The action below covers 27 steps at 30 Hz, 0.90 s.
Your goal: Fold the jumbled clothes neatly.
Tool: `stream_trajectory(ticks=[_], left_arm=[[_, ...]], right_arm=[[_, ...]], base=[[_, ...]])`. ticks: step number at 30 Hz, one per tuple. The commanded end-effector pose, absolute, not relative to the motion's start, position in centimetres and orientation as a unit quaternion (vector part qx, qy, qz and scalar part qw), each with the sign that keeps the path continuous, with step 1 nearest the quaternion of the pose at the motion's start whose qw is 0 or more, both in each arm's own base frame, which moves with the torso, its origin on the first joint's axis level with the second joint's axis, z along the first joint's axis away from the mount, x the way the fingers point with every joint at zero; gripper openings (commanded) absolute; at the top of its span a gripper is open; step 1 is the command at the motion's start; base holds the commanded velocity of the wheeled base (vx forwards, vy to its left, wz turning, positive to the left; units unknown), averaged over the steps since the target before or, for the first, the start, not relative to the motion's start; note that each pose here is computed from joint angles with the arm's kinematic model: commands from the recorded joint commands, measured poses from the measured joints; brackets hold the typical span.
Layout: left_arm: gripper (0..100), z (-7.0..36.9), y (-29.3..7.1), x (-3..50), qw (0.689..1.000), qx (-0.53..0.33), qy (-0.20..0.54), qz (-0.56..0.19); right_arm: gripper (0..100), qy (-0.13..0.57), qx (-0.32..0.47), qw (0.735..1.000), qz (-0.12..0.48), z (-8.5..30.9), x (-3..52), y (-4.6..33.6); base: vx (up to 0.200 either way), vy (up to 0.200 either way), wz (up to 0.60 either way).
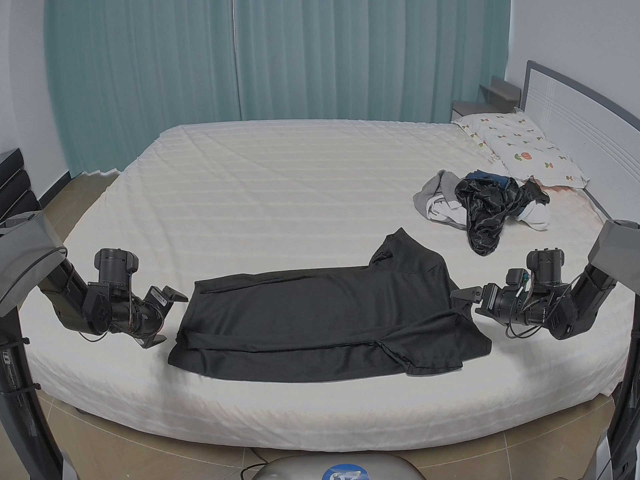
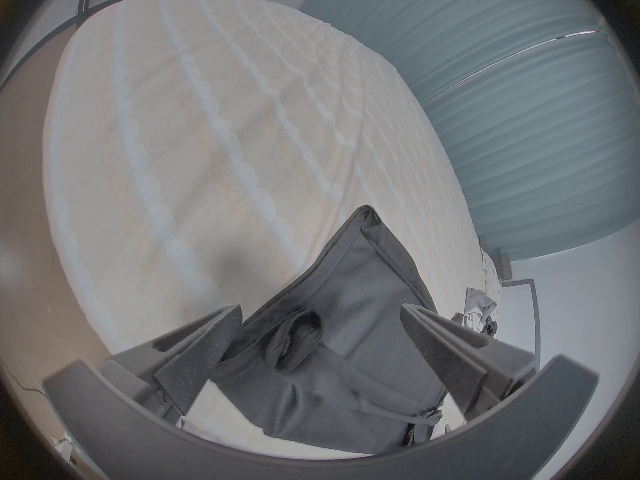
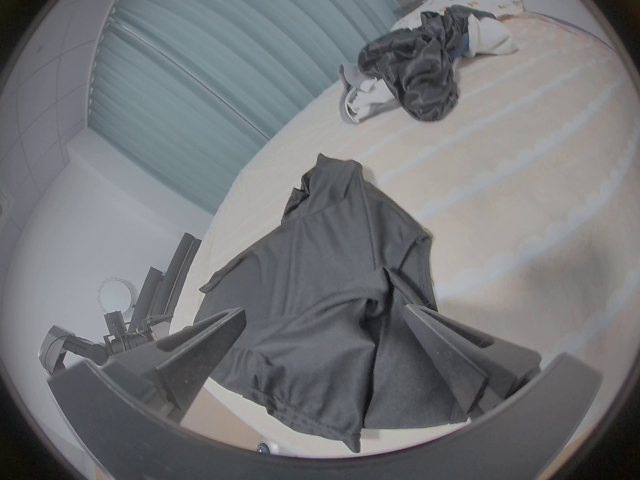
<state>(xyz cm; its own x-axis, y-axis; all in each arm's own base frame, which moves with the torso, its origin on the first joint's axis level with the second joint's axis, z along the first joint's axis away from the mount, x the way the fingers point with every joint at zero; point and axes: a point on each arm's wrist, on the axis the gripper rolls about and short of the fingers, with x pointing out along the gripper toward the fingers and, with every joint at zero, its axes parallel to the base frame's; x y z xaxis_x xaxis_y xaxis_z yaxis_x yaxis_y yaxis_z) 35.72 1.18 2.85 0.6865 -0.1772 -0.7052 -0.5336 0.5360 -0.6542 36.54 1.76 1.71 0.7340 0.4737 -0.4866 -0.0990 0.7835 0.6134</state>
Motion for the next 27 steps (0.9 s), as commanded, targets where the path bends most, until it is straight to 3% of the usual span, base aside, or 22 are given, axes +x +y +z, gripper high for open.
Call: stream_trajectory(ticks=[1,11,27], left_arm=[[100,2.9,0.9,35.4,0.790,-0.466,0.382,0.111],[100,3.0,-0.2,32.9,0.817,-0.395,0.413,0.080],[100,1.0,-1.3,33.3,0.829,-0.335,0.444,0.053]], right_arm=[[100,0.336,0.288,0.883,0.159,1.4,35.9,1.8],[100,0.347,0.288,0.878,0.158,1.1,35.2,2.0],[100,0.357,0.283,0.876,0.161,0.7,34.7,2.4]], base=[[0.000,0.000,0.00],[0.000,0.000,0.00],[0.000,0.000,0.00]])
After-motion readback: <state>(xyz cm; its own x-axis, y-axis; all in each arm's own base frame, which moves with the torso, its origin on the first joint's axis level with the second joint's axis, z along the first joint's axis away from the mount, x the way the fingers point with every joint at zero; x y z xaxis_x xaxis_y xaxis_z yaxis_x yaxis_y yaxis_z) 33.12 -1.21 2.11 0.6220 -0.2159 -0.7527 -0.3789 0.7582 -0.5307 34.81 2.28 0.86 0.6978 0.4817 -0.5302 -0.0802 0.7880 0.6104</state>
